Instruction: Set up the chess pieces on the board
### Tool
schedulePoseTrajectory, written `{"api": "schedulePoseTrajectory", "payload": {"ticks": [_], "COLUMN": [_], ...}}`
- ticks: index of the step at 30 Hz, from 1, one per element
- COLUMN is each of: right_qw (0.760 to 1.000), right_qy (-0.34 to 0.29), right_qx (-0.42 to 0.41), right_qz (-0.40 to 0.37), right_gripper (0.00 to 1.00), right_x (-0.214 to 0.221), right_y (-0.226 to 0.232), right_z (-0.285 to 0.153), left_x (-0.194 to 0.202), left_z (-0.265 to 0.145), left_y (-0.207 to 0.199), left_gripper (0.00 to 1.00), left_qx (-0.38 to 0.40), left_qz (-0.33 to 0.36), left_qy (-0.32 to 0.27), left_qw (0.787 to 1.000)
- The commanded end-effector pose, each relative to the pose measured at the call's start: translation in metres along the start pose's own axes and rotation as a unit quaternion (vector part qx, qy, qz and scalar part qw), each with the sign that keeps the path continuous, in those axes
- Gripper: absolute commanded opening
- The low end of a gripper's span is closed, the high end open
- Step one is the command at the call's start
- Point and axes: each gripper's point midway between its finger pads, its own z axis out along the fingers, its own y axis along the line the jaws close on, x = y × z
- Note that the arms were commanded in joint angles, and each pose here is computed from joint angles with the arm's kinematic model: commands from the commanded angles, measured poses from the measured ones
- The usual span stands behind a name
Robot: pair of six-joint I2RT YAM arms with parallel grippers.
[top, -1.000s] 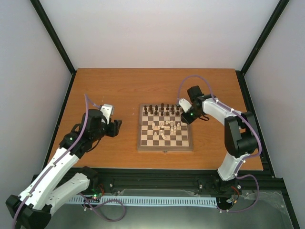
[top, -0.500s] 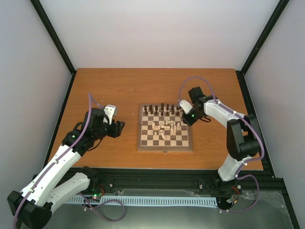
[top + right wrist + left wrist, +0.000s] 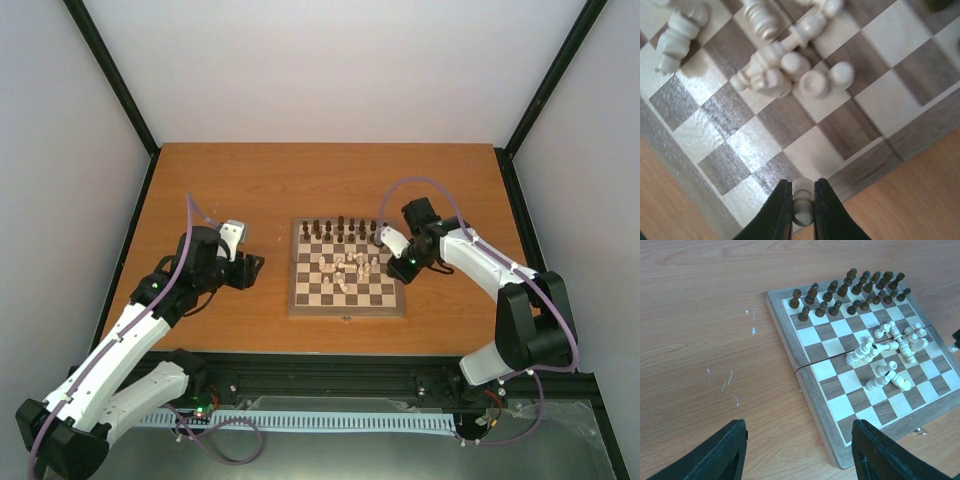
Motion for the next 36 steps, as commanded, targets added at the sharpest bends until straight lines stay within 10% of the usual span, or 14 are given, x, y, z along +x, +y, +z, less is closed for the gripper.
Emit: {"api": "schedulePoseTrajectory", "payload": {"ticks": [1,20,36], "right_qw": [0.999,0.998,0.998], "right_qy": [0.004,0.038,-0.023], "right_qx": [-0.028,-0.021,-0.009], "right_qz": [-0.031,-0.047,-0.059], "right_gripper": [0.04,0.06,0.31], "right_x": [0.009,0.018,-0.021], "right_y": [0.02,0.024,0.025], "right_z": [0.005,0.029,-0.009], "left_x": [-0.013,-0.012,-0.006], "left_z": [-0.006,-0.005,-0.001], "left_y": [-0.005,-0.006,-0.019], "left_gripper": [0.6,0.6,0.59], "left_qx": [0.01,0.015,0.04], "left_qz": [0.009,0.009,0.005], "left_qy": [-0.017,-0.014,0.028], "left_qw": [1.0,1.0,0.999]}}
